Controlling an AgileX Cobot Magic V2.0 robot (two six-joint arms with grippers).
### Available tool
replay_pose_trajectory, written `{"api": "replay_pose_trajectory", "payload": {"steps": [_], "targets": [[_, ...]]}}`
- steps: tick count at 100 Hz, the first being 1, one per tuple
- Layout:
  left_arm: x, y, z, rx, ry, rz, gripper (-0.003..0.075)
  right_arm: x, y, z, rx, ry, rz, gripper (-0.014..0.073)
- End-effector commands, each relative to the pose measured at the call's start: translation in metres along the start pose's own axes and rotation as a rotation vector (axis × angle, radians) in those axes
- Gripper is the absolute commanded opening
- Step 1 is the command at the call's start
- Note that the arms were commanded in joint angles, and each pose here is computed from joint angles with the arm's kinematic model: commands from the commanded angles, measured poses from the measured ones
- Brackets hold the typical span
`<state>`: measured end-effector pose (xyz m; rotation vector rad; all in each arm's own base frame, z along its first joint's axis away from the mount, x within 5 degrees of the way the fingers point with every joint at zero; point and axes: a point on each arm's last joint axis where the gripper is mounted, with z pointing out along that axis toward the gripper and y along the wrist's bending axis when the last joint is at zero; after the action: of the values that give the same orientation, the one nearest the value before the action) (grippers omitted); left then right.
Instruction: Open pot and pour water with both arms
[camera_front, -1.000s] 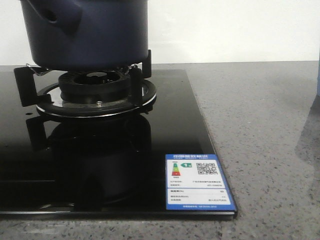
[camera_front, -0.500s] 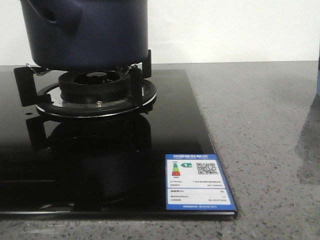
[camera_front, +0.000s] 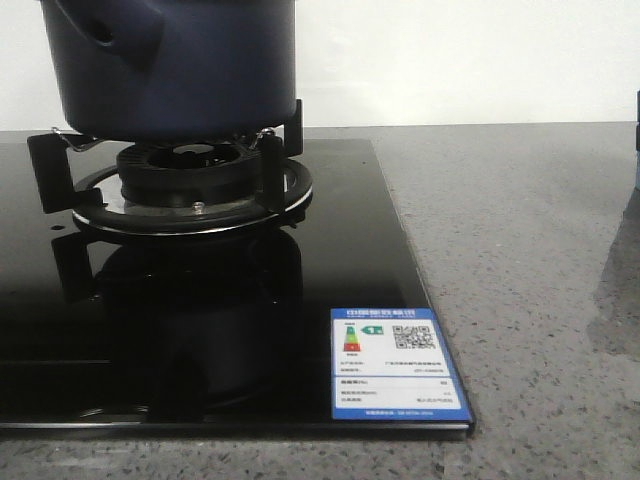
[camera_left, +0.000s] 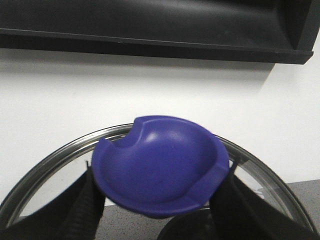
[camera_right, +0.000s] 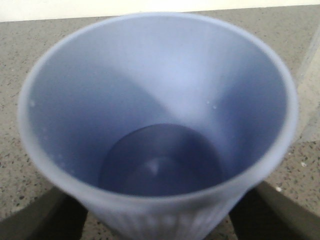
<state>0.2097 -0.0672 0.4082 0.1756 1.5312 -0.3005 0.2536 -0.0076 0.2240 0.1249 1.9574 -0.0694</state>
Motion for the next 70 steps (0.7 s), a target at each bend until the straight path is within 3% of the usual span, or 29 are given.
{"api": "replay_pose_trajectory", "payload": {"steps": [1, 28, 70], "targets": [[-0.028, 0.002, -0.009, -0.031, -0.164, -0.005, 0.0326, -0.023, 0.000, -0.004, 0.012, -0.143, -0.018, 0.0313], [-0.028, 0.002, -0.009, -0.031, -0.164, -0.005, 0.0326, -0.047, 0.016, -0.021, -0.083, -0.195, -0.093, 0.0313], [-0.028, 0.002, -0.009, -0.031, -0.164, -0.005, 0.0326, -0.122, 0.086, -0.049, -0.371, -0.221, -0.238, 0.0313]]}}
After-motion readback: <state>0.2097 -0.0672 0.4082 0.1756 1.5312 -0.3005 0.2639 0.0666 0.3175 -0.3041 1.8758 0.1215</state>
